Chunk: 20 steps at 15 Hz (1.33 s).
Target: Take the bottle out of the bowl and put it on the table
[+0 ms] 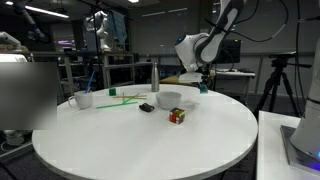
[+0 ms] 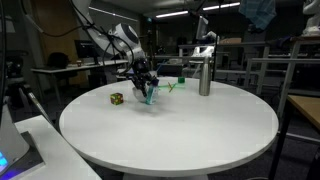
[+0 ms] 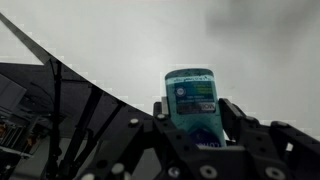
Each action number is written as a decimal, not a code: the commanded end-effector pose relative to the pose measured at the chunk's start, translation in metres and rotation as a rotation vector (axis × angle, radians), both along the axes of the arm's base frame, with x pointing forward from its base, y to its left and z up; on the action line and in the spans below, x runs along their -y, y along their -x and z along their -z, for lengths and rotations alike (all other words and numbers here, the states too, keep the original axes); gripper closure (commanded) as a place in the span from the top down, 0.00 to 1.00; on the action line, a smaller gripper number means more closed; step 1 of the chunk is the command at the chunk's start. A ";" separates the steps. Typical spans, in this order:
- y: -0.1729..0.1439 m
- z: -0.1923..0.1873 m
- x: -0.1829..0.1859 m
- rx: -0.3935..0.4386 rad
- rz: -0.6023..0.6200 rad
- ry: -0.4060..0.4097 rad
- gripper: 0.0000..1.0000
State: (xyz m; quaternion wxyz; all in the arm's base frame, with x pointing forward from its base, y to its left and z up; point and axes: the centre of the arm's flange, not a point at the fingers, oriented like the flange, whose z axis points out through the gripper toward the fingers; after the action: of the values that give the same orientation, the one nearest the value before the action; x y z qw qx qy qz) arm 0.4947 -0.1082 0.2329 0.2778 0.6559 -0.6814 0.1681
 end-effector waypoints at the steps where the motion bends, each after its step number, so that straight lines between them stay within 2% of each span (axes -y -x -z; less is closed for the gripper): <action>1: -0.006 0.005 0.004 0.039 0.011 0.065 0.28; 8: -0.011 0.017 0.003 0.052 -0.016 0.116 0.28; 20: -0.031 0.065 0.018 -0.011 -0.084 0.127 0.28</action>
State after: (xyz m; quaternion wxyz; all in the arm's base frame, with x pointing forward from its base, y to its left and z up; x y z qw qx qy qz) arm 0.5137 -0.1156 0.1723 0.3195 0.6619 -0.6456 0.2073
